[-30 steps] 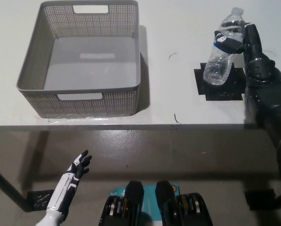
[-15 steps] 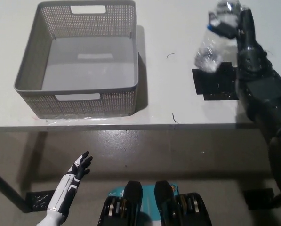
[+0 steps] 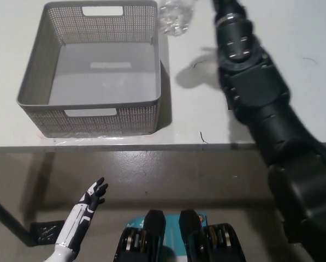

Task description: Use the right hand to pick up a water botttle and place it into a container on the left side

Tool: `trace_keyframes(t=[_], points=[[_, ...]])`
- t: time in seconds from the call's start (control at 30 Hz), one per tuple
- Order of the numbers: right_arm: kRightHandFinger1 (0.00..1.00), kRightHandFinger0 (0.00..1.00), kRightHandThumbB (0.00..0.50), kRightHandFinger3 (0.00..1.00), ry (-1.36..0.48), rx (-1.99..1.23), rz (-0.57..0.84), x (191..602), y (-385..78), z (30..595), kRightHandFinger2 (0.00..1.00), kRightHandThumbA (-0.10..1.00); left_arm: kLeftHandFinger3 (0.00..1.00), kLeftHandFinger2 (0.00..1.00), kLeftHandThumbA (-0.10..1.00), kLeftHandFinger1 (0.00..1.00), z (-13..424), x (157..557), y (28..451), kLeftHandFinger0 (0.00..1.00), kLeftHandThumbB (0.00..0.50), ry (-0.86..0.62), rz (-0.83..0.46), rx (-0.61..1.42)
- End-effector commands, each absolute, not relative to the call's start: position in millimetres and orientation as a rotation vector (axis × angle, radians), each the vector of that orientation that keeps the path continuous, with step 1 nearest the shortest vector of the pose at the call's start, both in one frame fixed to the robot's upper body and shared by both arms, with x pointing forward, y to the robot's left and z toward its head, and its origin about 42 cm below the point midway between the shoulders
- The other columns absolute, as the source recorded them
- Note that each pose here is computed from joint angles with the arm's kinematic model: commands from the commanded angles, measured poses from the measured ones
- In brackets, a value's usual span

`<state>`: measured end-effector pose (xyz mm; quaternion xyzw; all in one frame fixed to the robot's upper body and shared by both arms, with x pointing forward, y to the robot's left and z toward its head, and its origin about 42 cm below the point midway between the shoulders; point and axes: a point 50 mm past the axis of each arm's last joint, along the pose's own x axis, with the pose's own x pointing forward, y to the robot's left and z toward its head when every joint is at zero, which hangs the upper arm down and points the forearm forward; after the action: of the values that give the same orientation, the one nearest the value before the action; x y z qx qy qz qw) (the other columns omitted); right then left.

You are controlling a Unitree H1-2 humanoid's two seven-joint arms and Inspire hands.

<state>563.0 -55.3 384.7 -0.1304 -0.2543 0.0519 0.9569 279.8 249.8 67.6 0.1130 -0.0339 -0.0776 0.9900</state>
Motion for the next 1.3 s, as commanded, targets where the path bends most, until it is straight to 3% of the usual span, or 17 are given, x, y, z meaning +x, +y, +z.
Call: trace_keyframes(t=[0.0,0.03,0.07,0.13,0.3,0.53,0.6,0.67,0.7,0.73,0.77,0.83,0.9,0.97,1.03,1.23,1.27], points=[[0.27,0.35,0.112,0.43,-0.682,-0.326,0.156,554.7,-20.7,431.6,0.43,-0.10,1.00,1.00,1.00,1.00,77.4,281.7,251.6,1.00,0.138,-0.117,-0.173,0.255],[0.20,0.07,0.113,0.50,-0.661,-0.324,0.177,553.9,-11.5,427.6,0.49,-0.10,1.00,1.00,1.00,1.00,77.2,281.6,250.9,1.00,0.144,-0.114,-0.173,0.252],[0.16,0.01,0.114,0.52,-0.657,-0.335,0.181,553.7,-8.0,426.1,0.51,-0.10,1.00,1.00,1.00,1.00,77.3,281.5,250.6,1.00,0.146,-0.114,-0.173,0.254],[0.20,0.00,0.113,0.63,-0.658,-0.400,0.211,552.3,6.2,419.7,0.67,-0.10,1.00,1.00,1.00,1.00,78.3,282.0,250.0,1.00,0.156,-0.117,-0.177,0.263],[0.33,0.00,0.107,0.80,-0.571,-0.433,0.230,551.2,22.4,402.8,0.79,-0.10,1.00,1.00,1.00,1.00,82.0,282.9,248.8,1.00,0.144,-0.120,-0.183,0.264],[0.37,0.00,0.109,0.73,-0.482,-0.526,0.215,551.3,22.1,368.4,0.79,-0.10,1.00,1.00,1.00,1.00,86.7,286.6,244.8,1.00,0.140,-0.126,-0.207,0.262],[0.39,0.00,0.112,0.79,-0.467,-0.522,0.214,552.1,19.0,363.3,0.82,-0.10,1.00,1.00,1.00,1.00,87.9,288.7,243.2,1.00,0.143,-0.131,-0.213,0.265],[0.50,0.11,0.181,0.83,-0.463,-0.532,0.205,552.9,14.3,356.8,0.87,-0.08,1.00,1.00,1.00,1.00,90.1,291.4,242.4,1.00,0.153,-0.133,-0.218,0.263],[0.58,0.25,0.225,0.88,-0.453,-0.541,0.208,553.7,11.9,353.5,0.87,0.10,1.00,1.00,1.00,1.00,91.4,292.8,242.7,1.00,0.148,-0.135,-0.221,0.264],[0.69,0.39,0.251,0.94,-0.441,-0.542,0.219,554.7,10.3,353.3,0.91,0.23,1.00,1.00,1.00,1.00,92.1,293.6,242.6,1.00,0.150,-0.135,-0.223,0.267],[0.95,0.70,0.269,1.00,-0.412,-0.544,0.263,556.3,8.3,351.2,1.00,0.41,1.00,1.00,1.00,1.00,93.0,293.8,243.0,1.00,0.156,-0.134,-0.224,0.272],[1.00,0.89,0.307,1.00,-0.376,-0.542,0.327,558.2,4.2,346.4,1.00,0.56,1.00,1.00,1.00,1.00,94.4,293.7,243.7,1.00,0.164,-0.133,-0.229,0.278],[1.00,1.00,0.305,1.00,-0.366,-0.561,0.344,559.3,-0.3,342.0,1.00,0.73,1.00,1.00,1.00,1.00,95.5,293.7,243.1,1.00,0.154,-0.133,-0.237,0.282],[1.00,1.00,0.293,1.00,-0.353,-0.597,0.348,560.6,-3.5,339.7,1.00,0.90,1.00,1.00,1.00,1.00,94.9,294.1,243.3,1.00,0.149,-0.136,-0.241,0.287],[1.00,1.00,0.300,1.00,-0.347,-0.607,0.344,562.3,-9.8,336.6,1.00,0.96,1.00,1.00,1.00,1.00,94.6,294.7,241.0,1.00,0.149,-0.136,-0.247,0.287],[1.00,1.00,0.297,1.00,-0.360,-0.624,0.347,563.4,-16.4,334.1,1.00,0.97,1.00,1.00,1.00,1.00,92.0,291.2,239.9,1.00,0.143,-0.131,-0.250,0.289],[1.00,1.00,0.323,1.00,-0.368,-0.631,0.344,563.7,-17.9,334.6,1.00,1.00,1.00,1.00,1.00,1.00,91.8,290.8,239.8,1.00,0.144,-0.127,-0.250,0.288]])
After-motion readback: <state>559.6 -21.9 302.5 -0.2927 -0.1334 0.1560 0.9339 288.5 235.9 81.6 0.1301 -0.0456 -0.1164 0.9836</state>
